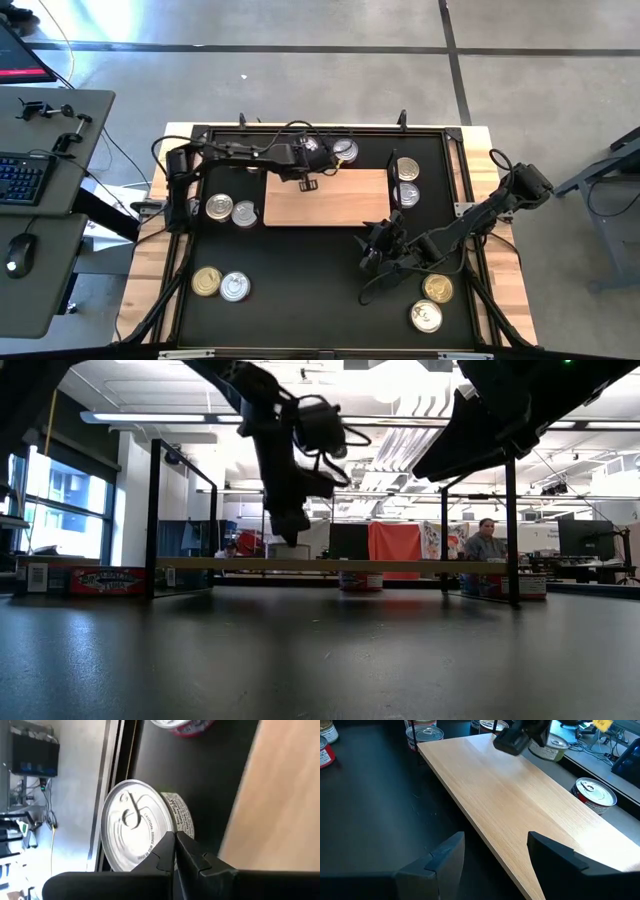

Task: Stack canned seafood by type on shelf
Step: Put the green tuna can on the shelf

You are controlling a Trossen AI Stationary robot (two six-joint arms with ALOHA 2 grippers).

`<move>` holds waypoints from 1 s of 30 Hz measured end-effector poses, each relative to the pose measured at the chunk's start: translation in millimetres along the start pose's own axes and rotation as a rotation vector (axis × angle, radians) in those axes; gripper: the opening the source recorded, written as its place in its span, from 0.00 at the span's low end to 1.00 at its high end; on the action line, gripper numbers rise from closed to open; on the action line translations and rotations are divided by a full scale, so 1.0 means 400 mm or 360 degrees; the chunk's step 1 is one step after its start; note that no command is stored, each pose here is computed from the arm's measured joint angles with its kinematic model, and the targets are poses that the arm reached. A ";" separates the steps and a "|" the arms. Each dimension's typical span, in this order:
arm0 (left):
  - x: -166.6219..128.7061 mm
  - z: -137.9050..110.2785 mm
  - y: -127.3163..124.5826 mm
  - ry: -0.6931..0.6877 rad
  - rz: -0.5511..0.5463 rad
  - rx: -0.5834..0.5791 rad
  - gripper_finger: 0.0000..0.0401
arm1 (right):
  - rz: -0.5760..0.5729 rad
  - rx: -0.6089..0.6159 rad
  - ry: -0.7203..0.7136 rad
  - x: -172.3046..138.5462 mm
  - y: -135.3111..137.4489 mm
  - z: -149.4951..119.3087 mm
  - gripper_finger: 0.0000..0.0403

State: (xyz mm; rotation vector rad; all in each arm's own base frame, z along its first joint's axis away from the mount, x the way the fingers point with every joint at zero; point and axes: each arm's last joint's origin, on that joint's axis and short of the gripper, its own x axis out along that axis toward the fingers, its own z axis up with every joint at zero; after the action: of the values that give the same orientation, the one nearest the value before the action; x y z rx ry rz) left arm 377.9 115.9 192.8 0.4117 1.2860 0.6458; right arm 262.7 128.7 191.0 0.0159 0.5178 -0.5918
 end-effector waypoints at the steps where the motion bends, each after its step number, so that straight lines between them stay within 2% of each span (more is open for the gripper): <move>1: -0.015 -0.002 -0.006 0.0002 -0.0004 0.0007 0.00 | -0.0001 -0.0002 0.0001 0.000 0.000 0.000 0.52; 8: -0.174 -0.023 -0.081 -0.0049 -0.0094 0.0053 0.00 | 0.0001 0.0003 -0.0002 0.000 0.000 0.000 0.52; 14: -0.265 -0.048 -0.160 -0.0027 -0.0432 -0.0107 0.00 | 0.0003 0.0012 -0.0004 0.000 0.001 0.001 0.52; 19: -0.287 -0.058 -0.196 0.0012 -0.0433 -0.0248 0.00 | 0.0003 0.0017 -0.0004 0.000 0.001 0.001 0.52; 23: -0.282 -0.047 -0.187 -0.0044 -0.0389 -0.0344 0.02 | 0.0003 0.0005 -0.0005 0.000 0.001 0.001 0.52; 30: -0.250 -0.039 -0.147 -0.0033 -0.0401 -0.0310 0.16 | 0.0002 0.0005 -0.0005 0.000 0.001 0.001 0.52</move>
State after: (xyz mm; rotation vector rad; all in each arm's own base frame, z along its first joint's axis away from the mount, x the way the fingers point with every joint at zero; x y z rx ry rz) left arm 361.0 5.3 227.4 0.0937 1.2183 0.5449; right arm 263.1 128.9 191.3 0.0184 0.5138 -0.5911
